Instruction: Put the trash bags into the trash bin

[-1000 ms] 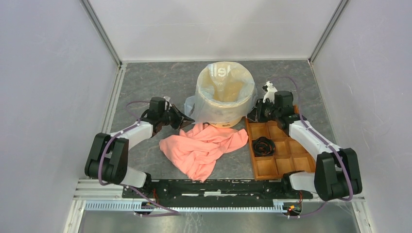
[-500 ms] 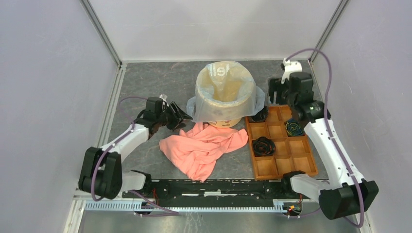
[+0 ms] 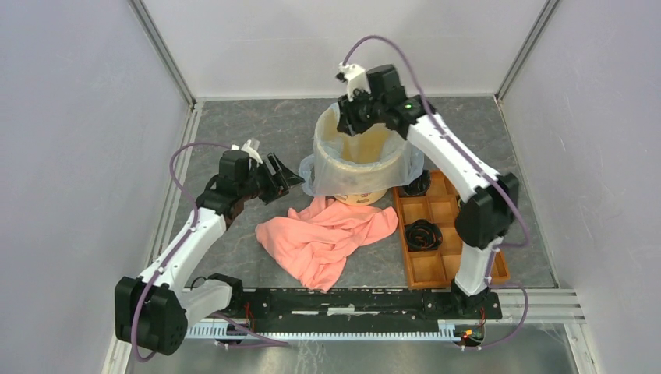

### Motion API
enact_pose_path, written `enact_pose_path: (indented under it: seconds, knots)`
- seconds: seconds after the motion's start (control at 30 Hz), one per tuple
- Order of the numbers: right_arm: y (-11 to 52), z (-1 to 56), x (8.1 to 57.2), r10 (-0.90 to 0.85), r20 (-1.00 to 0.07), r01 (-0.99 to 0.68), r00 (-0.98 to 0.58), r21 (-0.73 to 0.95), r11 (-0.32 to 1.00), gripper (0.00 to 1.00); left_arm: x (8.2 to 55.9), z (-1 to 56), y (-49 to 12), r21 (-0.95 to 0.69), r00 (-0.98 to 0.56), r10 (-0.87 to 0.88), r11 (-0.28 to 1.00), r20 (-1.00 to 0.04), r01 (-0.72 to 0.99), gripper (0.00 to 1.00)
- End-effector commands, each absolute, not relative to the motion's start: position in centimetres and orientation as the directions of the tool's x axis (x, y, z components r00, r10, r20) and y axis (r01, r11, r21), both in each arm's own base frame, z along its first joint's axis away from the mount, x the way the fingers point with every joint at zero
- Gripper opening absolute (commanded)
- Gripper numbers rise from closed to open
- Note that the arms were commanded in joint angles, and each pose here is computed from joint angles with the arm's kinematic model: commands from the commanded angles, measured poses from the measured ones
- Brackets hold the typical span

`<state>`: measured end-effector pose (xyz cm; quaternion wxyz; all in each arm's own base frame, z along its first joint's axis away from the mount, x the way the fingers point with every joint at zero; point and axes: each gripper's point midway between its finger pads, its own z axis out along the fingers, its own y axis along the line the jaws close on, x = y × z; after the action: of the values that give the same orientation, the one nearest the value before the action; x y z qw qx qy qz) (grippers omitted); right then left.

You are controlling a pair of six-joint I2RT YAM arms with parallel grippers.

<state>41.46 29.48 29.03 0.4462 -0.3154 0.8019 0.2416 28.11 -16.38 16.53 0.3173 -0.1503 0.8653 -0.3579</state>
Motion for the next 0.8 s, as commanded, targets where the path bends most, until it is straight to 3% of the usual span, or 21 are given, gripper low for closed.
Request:
enact_pose_path:
  seconds: [0.0,0.13,0.3,0.4,0.5,0.67,0.77]
  knots:
    - [31.2,26.8,43.5,-0.267,-0.843,-0.696,-0.467,0.164,0.699,0.32,28.9,19.1,-18.3,-0.741,-0.761,-0.433,0.666,-0.483,0.092,0.78]
    - [30.1,26.1,47.7,-0.266,-0.872,-0.576,-0.41,0.022,0.817,0.3,29.3,19.3,-20.2,-0.751,-0.778,-0.412,0.65,-0.475,0.114,0.79]
    - [25.1,25.8,50.9,-0.322,-0.887,-0.239,-0.33,-0.251,0.938,0.4,29.7,19.3,-21.7,-0.742,-0.78,-0.397,0.658,-0.484,0.126,0.8]
    - [25.5,26.4,50.6,-0.356,-0.88,-0.231,-0.316,-0.292,0.928,0.43,29.8,19.5,-21.7,-0.741,-0.771,-0.404,0.659,-0.492,0.128,0.8]
    - [26.5,27.5,49.3,-0.404,-0.866,-0.272,-0.296,-0.329,0.904,0.56,29.9,19.4,-21.4,-0.731,-0.763,-0.408,0.671,-0.502,0.122,0.8]
    - [29.2,28.1,43.7,-0.421,-0.842,-0.552,-0.336,-0.187,0.813,0.64,30.0,19.6,-21.0,-0.707,-0.76,-0.388,0.696,-0.521,0.129,0.82]
    - [28.1,25.8,40.7,-0.458,-0.8,-0.605,-0.386,-0.155,0.781,0.66,30.0,19.7,-20.8,-0.696,-0.749,-0.388,0.705,-0.537,0.135,0.84]
